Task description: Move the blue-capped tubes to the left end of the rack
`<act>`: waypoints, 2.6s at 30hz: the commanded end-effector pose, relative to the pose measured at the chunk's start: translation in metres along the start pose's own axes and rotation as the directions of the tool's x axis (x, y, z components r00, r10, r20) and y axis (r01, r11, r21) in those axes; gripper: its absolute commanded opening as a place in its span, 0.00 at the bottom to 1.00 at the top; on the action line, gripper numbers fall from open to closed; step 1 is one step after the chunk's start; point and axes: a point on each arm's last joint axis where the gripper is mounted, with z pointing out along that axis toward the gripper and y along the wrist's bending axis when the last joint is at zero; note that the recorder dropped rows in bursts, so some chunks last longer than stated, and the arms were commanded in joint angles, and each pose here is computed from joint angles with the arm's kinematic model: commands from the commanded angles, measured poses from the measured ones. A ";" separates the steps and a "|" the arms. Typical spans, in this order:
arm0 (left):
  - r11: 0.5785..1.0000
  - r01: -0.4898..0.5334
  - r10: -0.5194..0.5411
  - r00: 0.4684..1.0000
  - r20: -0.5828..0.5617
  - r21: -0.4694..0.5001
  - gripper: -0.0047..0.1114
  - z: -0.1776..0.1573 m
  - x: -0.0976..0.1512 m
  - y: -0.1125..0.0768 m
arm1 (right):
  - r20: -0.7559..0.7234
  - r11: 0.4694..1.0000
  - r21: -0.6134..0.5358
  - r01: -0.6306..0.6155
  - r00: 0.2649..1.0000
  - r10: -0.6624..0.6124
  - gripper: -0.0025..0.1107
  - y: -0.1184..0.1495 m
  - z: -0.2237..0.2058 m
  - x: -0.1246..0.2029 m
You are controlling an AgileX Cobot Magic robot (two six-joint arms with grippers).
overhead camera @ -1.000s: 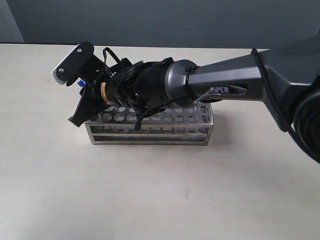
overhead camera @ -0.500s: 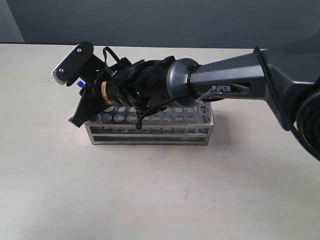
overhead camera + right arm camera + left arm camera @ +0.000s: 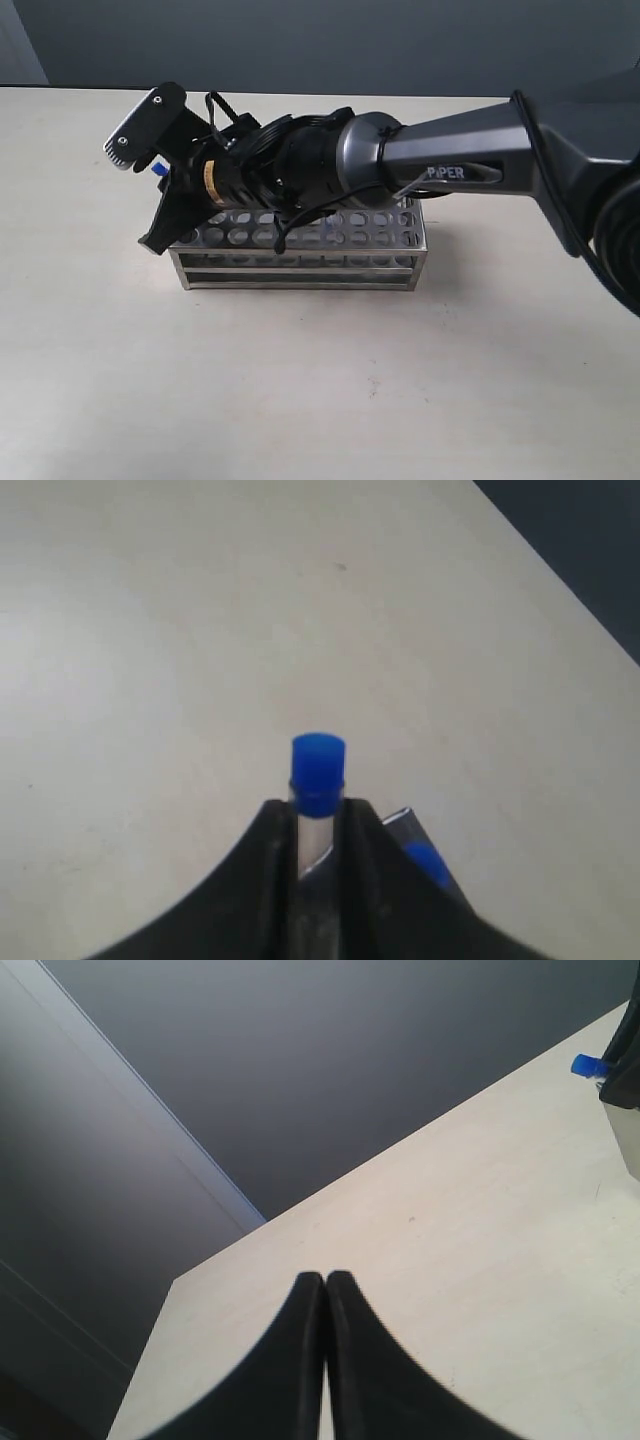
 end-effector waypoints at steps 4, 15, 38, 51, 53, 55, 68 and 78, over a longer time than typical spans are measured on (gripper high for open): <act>1.000 0.006 -0.006 1.000 0.010 0.002 0.05 0.000 -0.002 0.001 | 0.143 0.997 -0.076 0.031 0.989 -0.020 0.02 0.005 -0.026 -0.048; 1.000 0.006 -0.006 1.000 0.010 0.002 0.05 0.000 -0.002 0.001 | 0.168 0.998 -0.059 0.030 0.986 -0.020 0.02 0.001 -0.036 -0.057; 1.000 0.006 -0.006 1.000 0.010 0.002 0.05 0.000 -0.002 0.001 | 0.164 0.997 -0.039 -0.071 0.983 0.076 0.02 -0.003 -0.037 -0.058; 1.000 0.006 -0.006 1.000 0.010 0.002 0.05 0.000 -0.002 0.001 | 0.173 0.932 0.004 -0.362 0.918 0.356 0.02 -0.014 -0.057 -0.062; 1.000 0.006 -0.006 1.000 0.010 0.002 0.05 0.000 -0.002 0.001 | 0.147 0.929 0.025 -0.369 0.921 0.361 0.02 -0.013 -0.059 -0.054; 1.000 0.006 -0.006 1.000 0.010 0.002 0.05 0.000 -0.002 0.001 | 0.126 0.921 0.052 -0.386 0.917 0.378 0.02 -0.014 -0.060 -0.046; 1.000 0.006 -0.006 1.000 0.005 0.001 0.05 0.000 -0.002 0.001 | 0.094 0.938 0.092 -0.333 0.941 0.325 0.02 -0.012 -0.052 -0.031; 1.000 0.006 -0.006 1.000 0.005 0.001 0.05 0.000 -0.002 0.001 | 0.100 0.937 0.168 -0.306 0.951 0.293 0.02 -0.017 -0.045 -0.026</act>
